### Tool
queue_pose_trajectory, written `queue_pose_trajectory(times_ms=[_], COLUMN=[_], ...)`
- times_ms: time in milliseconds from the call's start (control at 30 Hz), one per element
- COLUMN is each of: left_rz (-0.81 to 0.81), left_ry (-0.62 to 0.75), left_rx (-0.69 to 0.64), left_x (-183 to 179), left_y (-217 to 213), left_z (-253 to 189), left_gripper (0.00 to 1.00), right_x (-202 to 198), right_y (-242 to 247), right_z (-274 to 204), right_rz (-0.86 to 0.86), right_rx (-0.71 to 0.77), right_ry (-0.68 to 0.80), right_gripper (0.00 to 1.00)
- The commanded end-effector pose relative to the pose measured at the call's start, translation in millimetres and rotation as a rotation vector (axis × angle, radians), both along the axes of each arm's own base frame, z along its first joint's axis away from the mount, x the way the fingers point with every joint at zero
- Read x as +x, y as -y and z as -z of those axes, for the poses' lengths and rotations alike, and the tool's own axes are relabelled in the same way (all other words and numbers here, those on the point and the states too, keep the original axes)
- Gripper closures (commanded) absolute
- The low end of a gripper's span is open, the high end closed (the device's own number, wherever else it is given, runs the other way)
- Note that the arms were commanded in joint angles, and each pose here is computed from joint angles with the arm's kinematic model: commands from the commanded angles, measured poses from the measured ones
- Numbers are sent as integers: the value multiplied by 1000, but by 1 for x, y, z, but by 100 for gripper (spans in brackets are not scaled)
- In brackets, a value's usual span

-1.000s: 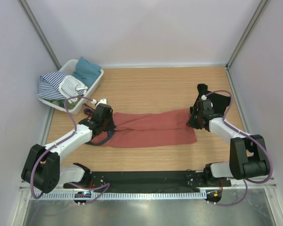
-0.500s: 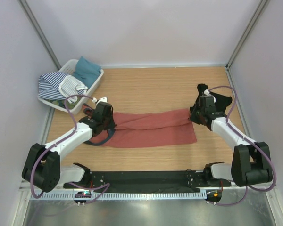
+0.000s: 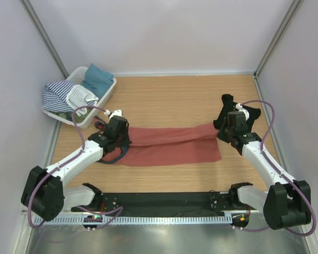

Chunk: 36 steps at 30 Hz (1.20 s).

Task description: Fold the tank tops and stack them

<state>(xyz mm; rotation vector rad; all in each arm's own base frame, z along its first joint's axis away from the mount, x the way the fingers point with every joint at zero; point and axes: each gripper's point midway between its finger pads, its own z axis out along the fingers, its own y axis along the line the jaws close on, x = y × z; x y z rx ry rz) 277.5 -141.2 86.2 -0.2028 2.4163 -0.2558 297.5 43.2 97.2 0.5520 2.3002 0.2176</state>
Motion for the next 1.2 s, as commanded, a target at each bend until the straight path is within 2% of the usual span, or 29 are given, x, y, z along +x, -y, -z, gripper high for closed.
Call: queue_pose_trajectory(times_ms=[0, 533, 1000, 1067, 1100, 1133, 1167], left_rz=[-19, -16, -25, -21, -28, -31, -33], left_ry=[35, 9, -64, -51, -33, -25, -19], left_rx=[2, 4, 0, -3, -6, -5, -5], left_x=[-5, -37, -64, -65, -65, -65, -66], left_y=[-6, -10, -2, 0, -2, -3, -4], left_z=[-9, 5, 41, 39, 35, 33, 31], left_gripper=[100, 99, 82, 72, 62, 57, 53], right_x=[-6, -28, -40, -40, -40, -40, -39], right_y=[8, 10, 13, 14, 15, 15, 15], right_z=[-3, 18, 46, 45, 45, 44, 40], right_rz=[44, 71, 143, 147, 149, 148, 147], right_rx=[-23, -1, 27, 21, 18, 16, 19], right_ry=[13, -20, -72, -67, -70, -68, -58], right_gripper=[99, 99, 98, 93, 78, 64, 57])
